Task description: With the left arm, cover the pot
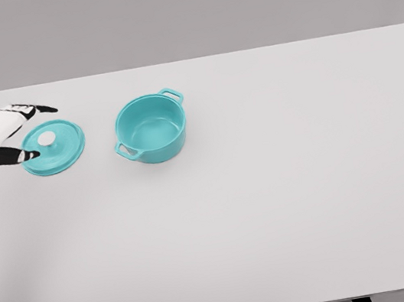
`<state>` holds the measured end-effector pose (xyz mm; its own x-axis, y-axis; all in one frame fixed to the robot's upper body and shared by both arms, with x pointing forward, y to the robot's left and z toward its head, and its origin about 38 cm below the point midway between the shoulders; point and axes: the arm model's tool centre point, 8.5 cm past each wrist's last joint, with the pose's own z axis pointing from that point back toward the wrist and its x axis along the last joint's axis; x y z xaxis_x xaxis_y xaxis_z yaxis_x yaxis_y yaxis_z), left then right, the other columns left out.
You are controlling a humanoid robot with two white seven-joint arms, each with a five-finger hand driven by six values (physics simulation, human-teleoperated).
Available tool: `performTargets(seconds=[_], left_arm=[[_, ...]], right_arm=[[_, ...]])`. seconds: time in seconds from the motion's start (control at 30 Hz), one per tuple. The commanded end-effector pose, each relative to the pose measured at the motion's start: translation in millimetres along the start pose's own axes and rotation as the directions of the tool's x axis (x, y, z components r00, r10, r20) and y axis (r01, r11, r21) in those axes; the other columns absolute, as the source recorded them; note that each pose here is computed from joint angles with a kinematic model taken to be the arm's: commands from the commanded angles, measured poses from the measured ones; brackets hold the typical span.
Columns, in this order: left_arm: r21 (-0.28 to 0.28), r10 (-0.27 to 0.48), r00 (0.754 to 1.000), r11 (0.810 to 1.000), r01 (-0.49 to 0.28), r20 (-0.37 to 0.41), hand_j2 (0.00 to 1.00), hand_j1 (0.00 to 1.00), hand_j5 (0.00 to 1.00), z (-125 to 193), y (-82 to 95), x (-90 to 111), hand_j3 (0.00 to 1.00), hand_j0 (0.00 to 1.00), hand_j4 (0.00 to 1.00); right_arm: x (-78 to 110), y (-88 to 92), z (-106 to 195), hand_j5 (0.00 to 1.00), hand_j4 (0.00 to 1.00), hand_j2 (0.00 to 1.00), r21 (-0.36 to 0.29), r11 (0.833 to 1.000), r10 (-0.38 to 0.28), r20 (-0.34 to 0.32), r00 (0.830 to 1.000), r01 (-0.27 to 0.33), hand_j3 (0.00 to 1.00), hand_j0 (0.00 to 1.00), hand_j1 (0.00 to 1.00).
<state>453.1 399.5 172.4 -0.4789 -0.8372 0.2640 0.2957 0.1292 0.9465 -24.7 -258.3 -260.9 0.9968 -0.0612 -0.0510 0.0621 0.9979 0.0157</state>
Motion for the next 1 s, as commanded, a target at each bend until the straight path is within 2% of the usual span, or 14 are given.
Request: performTargets(seconds=[0.0, 0.07, 0.1, 0.3, 0.6, 0.67, 0.83, 0.97], left_arm=[[-0.019, 0.013, 1.0, 1.0, -0.013, -0.001, 0.85, 0.85, 0.85, -1.8, -7.5, -0.7, 0.85, 0.85, 0.85], [-0.022, 0.022, 1.0, 1.0, -0.022, -0.007, 0.84, 0.84, 0.84, -2.1, -9.8, -2.9, 0.84, 0.84, 0.84], [-0.023, 0.033, 0.999, 0.999, -0.033, -0.011, 0.79, 0.79, 0.79, -3.7, -13.0, -3.8, 0.79, 0.79, 0.79], [-0.037, 0.064, 0.998, 0.997, -0.065, -0.028, 0.79, 0.79, 0.79, -5.5, -24.5, -8.7, 0.79, 0.79, 0.79], [-0.042, 0.084, 0.996, 0.995, -0.085, -0.04, 0.79, 0.79, 0.79, -11.3, -28.3, -12.3, 0.79, 0.79, 0.79], [-0.043, 0.091, 0.995, 0.995, -0.093, -0.047, 0.75, 0.75, 0.75, -12.8, -29.5, -14.1, 0.75, 0.75, 0.75], [-0.046, 0.108, 0.991, 0.993, -0.112, -0.075, 0.75, 0.75, 0.75, -12.1, -30.8, -23.4, 0.75, 0.75, 0.75], [-0.053, 0.12, 0.99, 0.991, -0.124, -0.077, 0.74, 0.74, 0.74, -16.2, -35.9, -22.9, 0.74, 0.74, 0.74]], right_arm=[[0.4, 0.0, 0.0, 1.0, 1.0, 1.0, 0.0, 1.0, 0.0, 0.001, 1.0, 0.0, 1.0, 1.0, 1.0], [-0.2, 0.1, 0.0, 1.0, 1.0, 1.0, 0.0, 1.0, 0.0, 0.0, 1.0, 0.0, 1.0, 1.0, 1.0], [-0.2, 0.1, 0.0, 1.0, 1.0, 1.0, 0.0, 1.0, 0.0, 0.0, 1.0, 0.0, 1.0, 1.0, 1.0], [-0.2, 0.1, 0.0, 1.0, 1.0, 1.0, 0.0, 1.0, 0.0, 0.0, 1.0, 0.0, 1.0, 1.0, 1.0], [-0.2, 0.1, 0.0, 1.0, 1.0, 1.0, 0.0, 1.0, 0.0, 0.0, 1.0, 0.0, 1.0, 1.0, 1.0], [-0.2, 0.1, 0.0, 1.0, 1.0, 1.0, 0.0, 1.0, 0.0, 0.0, 1.0, 0.0, 1.0, 1.0, 1.0], [0.4, 0.0, 0.0, 1.0, 1.0, 1.0, 0.0, 1.0, 0.0, 0.001, 1.0, 0.0, 1.0, 1.0, 1.0], [0.3, 0.0, 0.0, 1.0, 1.0, 1.0, 0.0, 1.0, 0.0, 0.001, 1.0, 0.0, 1.0, 1.0, 1.0]])
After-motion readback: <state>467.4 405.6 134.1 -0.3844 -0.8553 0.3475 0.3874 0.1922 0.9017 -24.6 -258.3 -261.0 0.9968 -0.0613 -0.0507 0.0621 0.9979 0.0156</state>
